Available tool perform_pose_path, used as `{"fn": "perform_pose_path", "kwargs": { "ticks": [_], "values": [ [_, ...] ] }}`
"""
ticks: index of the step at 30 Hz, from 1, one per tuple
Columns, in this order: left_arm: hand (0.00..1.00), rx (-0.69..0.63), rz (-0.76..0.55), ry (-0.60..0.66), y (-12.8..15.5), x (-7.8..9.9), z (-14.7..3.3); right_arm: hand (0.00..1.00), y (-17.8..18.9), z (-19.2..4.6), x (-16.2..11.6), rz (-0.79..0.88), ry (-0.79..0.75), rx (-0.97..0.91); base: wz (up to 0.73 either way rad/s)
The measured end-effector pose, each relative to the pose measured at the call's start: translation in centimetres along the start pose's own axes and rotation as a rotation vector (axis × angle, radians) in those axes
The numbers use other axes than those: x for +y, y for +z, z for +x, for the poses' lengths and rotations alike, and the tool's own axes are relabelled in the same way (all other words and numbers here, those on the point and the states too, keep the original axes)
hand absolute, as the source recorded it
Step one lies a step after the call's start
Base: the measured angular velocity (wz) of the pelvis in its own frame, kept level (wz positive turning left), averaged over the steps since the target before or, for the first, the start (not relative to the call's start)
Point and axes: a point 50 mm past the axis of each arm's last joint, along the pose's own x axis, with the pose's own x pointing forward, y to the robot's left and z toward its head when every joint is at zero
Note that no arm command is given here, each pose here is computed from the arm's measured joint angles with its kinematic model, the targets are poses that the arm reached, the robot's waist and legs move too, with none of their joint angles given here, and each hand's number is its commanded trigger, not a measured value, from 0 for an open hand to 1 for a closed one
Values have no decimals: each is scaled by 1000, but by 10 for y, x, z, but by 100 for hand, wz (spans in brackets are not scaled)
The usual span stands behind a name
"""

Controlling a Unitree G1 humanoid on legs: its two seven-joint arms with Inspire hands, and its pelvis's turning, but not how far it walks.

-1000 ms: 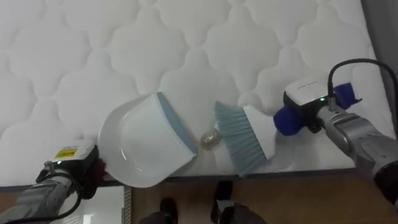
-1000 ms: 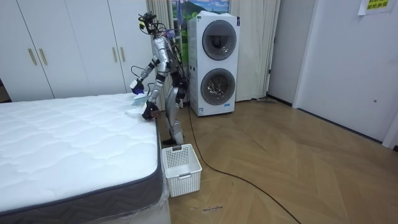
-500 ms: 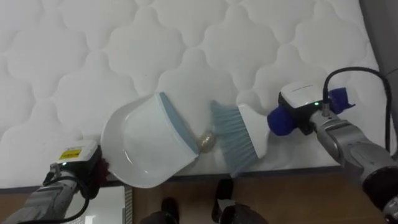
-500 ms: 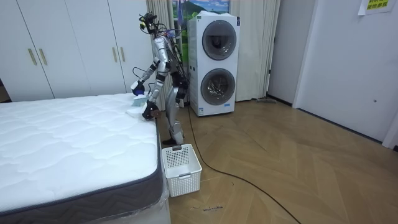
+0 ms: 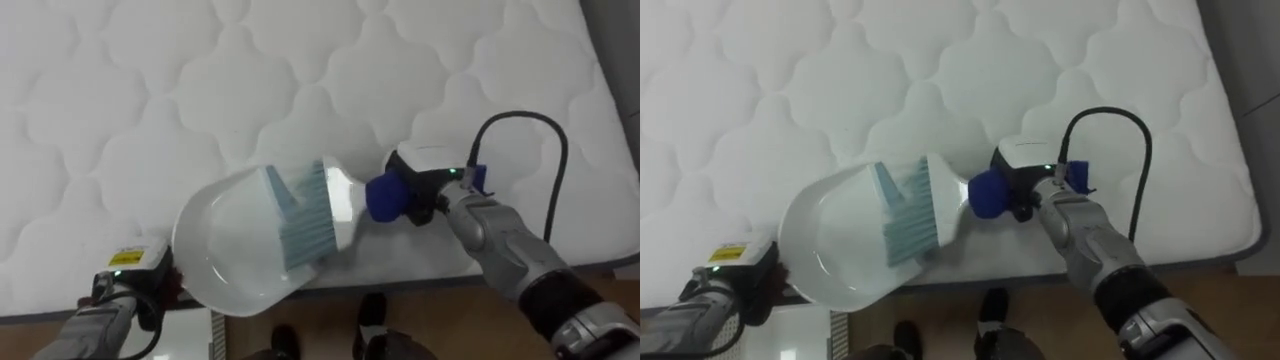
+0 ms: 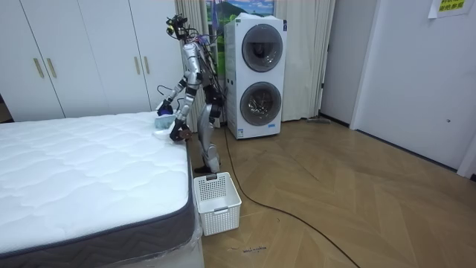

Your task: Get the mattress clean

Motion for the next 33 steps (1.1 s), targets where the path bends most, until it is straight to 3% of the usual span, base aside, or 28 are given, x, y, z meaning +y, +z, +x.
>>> {"fn": "perform_pose_path", "kwargs": {
  "ticks": [13,21,33],
  "values": [
    [100,23,4,21,3,-11,0,100,33,6,10,81,74,-70,0],
    [100,10,6,10,12,-18,0,100,58,8,20,212,162,-149,0],
    [100,14,-4,24,16,-23,0,100,63,7,19,278,207,-182,2]
  ]
}}
